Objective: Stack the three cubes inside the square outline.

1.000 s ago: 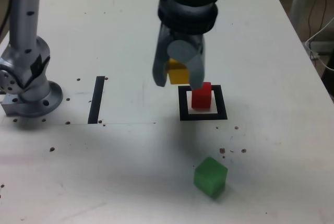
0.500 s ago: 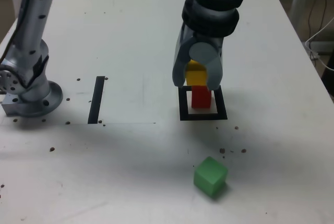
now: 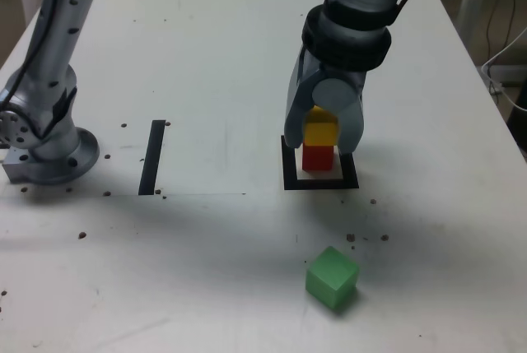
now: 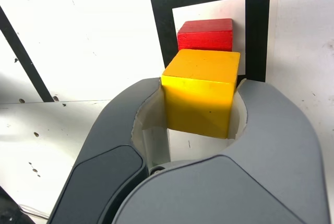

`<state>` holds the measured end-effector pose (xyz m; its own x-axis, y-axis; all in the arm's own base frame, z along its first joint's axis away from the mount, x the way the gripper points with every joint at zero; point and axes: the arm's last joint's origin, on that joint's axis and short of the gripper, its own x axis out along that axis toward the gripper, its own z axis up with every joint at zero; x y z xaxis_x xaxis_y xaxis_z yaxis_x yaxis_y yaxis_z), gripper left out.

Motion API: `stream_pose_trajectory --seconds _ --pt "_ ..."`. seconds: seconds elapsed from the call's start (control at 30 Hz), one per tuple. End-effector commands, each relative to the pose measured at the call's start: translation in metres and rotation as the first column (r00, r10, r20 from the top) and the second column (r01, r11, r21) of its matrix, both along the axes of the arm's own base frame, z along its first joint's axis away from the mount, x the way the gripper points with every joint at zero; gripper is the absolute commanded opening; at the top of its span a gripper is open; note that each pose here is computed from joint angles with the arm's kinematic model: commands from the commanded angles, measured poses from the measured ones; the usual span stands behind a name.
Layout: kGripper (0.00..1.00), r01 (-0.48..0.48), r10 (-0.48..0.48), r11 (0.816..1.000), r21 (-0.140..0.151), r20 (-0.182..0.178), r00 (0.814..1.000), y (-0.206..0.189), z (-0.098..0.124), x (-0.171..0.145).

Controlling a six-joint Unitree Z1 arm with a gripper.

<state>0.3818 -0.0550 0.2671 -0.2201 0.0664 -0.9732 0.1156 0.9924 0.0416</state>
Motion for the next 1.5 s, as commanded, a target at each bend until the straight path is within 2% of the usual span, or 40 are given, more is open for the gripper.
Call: stream_pose_trajectory --seconds 0.0,0.73,0.77,0.8,0.97,1.03,1.33,1.47 --pt "0.30 -0.003 0.003 1.000 -0.002 -0.003 1.000 0.001 -0.002 0.002" --pt "0.31 -0.014 0.014 1.000 -0.007 -0.032 0.999 0.005 -0.013 0.004" --pt "0.33 -0.013 0.013 1.000 -0.008 -0.033 0.999 0.006 -0.013 0.004" --pt "0.40 -0.011 0.011 1.000 -0.009 -0.034 0.999 0.006 -0.015 0.005" --pt "0.87 -0.001 0.001 1.000 -0.014 -0.036 0.999 0.007 -0.018 0.005" --pt "0.97 0.000 -0.001 1.000 -0.014 -0.035 0.999 0.007 -0.018 0.005" --pt "1.00 0.002 -0.002 1.000 -0.005 -0.035 0.999 0.009 -0.017 0.002" --pt "1.00 0.004 -0.004 1.000 0.022 -0.002 1.000 0.011 -0.002 -0.007"
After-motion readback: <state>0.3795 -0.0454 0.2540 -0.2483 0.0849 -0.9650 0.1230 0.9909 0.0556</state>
